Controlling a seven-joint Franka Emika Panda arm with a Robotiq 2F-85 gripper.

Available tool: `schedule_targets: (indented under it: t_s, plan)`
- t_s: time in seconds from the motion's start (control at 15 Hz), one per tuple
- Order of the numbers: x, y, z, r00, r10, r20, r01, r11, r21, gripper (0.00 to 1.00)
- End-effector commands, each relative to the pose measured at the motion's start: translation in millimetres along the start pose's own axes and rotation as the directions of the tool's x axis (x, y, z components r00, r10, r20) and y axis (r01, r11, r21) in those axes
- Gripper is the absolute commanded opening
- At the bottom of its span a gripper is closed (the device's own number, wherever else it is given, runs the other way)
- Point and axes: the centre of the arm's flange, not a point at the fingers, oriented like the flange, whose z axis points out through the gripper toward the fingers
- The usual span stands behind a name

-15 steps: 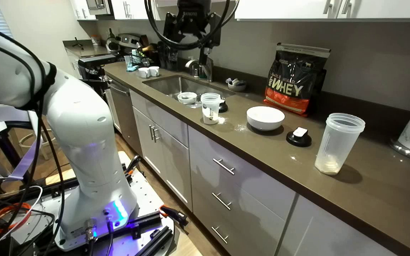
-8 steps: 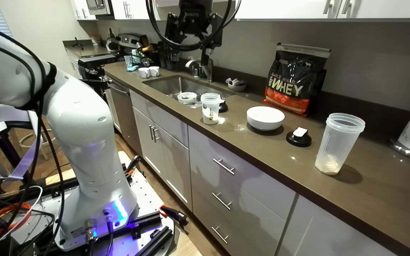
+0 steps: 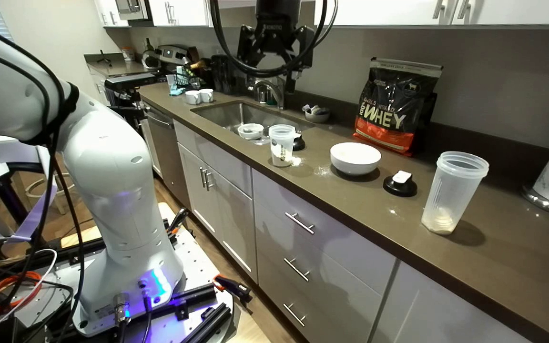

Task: Move the bottle slightly to the left

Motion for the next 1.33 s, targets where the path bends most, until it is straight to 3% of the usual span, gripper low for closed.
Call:
schedule_targets:
  t_s: [0.0,0.13,0.27,0.73,1.27]
  plan:
    - [0,0,0,1.0,0.0,0.0,0.0,1.0,0.0,1.0]
    - [0,0,0,1.0,0.001,-0.001,-0.001,1.0,0.0,1.0]
    - [11,0,7,0.998,0.028,-0.053,-0.028,1.0,0.002,1.0]
    - [71,34,17,0.941,0.111,-0.32,-0.147,0.985,-0.09,1.0]
    - [121,104,47,0.9,0.193,-0.39,-0.24,0.968,-0.076,1.0]
